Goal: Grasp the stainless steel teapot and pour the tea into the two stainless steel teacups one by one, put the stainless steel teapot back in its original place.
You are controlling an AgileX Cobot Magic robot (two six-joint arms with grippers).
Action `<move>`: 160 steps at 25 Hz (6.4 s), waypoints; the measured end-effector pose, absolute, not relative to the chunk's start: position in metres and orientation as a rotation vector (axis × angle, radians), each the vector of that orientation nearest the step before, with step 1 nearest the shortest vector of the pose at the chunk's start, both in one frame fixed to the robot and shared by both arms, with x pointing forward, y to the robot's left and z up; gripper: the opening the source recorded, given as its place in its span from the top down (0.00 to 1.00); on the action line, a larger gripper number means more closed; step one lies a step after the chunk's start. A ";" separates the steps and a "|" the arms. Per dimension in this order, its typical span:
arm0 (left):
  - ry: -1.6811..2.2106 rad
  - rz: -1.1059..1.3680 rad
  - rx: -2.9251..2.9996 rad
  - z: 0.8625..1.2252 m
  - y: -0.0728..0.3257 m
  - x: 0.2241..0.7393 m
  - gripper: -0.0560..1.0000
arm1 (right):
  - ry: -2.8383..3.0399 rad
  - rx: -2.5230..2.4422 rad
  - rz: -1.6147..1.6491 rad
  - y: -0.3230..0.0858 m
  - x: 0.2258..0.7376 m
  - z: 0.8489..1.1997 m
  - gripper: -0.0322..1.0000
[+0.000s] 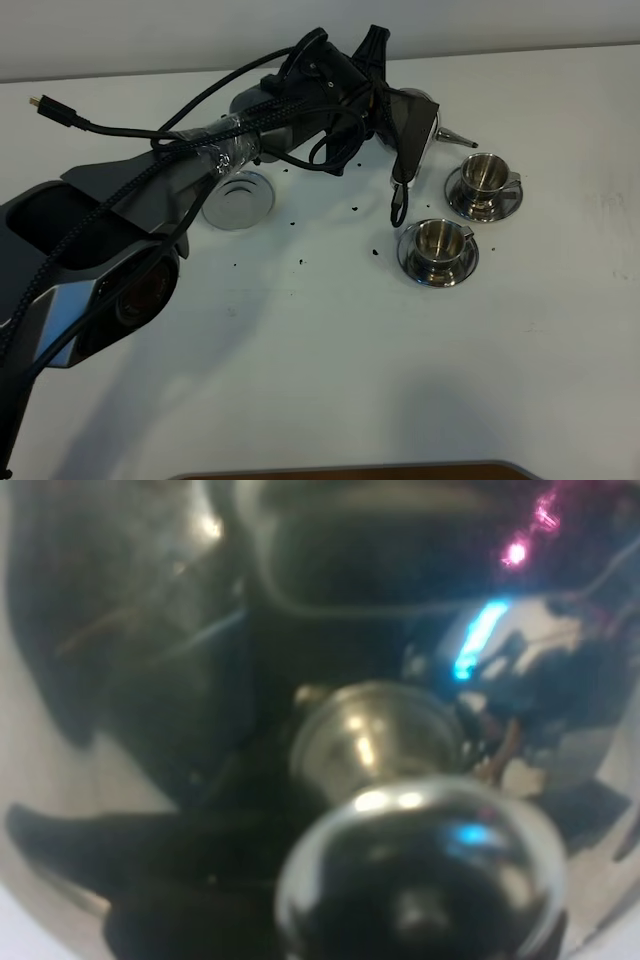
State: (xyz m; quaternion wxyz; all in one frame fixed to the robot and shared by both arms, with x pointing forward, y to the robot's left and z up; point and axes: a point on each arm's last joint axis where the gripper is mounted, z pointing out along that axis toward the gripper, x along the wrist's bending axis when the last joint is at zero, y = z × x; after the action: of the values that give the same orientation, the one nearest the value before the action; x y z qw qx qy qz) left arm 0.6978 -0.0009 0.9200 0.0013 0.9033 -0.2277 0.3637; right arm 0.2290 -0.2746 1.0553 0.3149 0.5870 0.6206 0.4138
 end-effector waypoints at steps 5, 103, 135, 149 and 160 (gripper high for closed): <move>-0.750 1.182 2.798 0.914 -0.005 0.700 0.72 | 1.635 1.547 1.090 -0.275 0.229 1.055 0.56; -1.495 1.617 2.343 0.930 -0.027 0.708 0.72 | 1.635 1.547 1.090 -0.275 0.229 1.055 0.56; -1.588 1.691 2.265 0.933 -0.026 0.711 0.72 | 1.635 1.547 1.090 -0.275 0.229 1.055 0.56; -1.598 1.693 2.261 0.933 -0.026 0.711 0.72 | 1.635 1.547 1.090 -0.275 0.229 1.055 0.56; -1.422 1.540 2.403 0.926 -0.022 0.708 0.72 | 1.635 1.547 1.090 -0.275 0.229 1.055 0.56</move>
State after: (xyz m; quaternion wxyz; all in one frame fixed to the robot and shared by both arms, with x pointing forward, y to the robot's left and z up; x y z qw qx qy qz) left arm 0.7083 -0.0222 0.9259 -0.0237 0.7533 -0.4459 0.4828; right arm 0.2290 -0.2746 1.0553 0.3149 0.5870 0.6206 0.4138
